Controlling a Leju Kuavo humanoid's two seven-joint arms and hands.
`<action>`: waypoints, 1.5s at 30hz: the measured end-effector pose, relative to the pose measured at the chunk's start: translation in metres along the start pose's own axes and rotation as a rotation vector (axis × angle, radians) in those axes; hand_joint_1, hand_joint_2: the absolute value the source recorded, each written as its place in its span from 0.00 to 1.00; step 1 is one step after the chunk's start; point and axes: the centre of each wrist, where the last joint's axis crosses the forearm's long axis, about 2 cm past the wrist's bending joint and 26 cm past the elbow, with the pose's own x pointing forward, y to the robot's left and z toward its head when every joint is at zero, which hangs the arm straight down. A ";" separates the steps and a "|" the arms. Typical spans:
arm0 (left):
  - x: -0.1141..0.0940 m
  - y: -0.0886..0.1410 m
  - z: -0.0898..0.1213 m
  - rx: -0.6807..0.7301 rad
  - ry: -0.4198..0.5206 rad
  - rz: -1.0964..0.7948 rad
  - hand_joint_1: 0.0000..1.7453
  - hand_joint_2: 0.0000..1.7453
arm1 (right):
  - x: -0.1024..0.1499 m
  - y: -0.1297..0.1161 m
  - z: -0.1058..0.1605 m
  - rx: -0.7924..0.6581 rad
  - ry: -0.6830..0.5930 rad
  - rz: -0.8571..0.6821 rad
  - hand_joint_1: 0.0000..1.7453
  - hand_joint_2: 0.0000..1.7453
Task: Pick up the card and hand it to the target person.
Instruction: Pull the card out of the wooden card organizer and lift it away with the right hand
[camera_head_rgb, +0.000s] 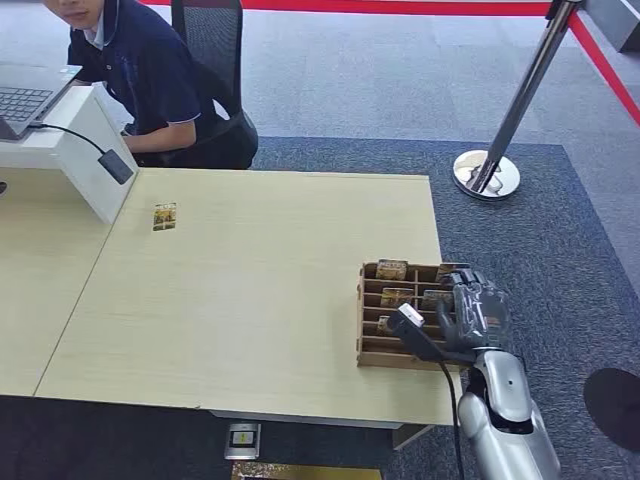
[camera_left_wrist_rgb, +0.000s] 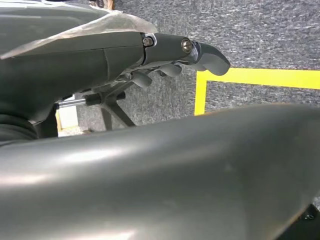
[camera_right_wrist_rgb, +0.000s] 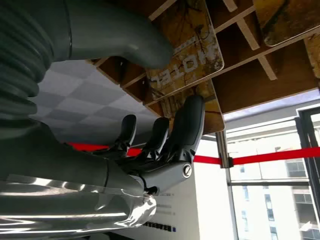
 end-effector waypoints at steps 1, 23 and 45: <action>0.000 0.000 0.000 0.000 0.000 0.000 0.00 0.00 | 0.000 0.000 0.000 0.000 0.000 0.000 0.49 1.00; 0.000 0.000 0.000 -0.001 -0.002 -0.007 0.00 0.00 | -0.002 0.002 0.005 -0.004 0.012 0.004 1.00 1.00; -0.001 0.001 0.000 0.002 -0.008 -0.002 0.00 0.00 | 0.009 -0.063 0.039 -0.267 -0.101 -0.026 1.00 1.00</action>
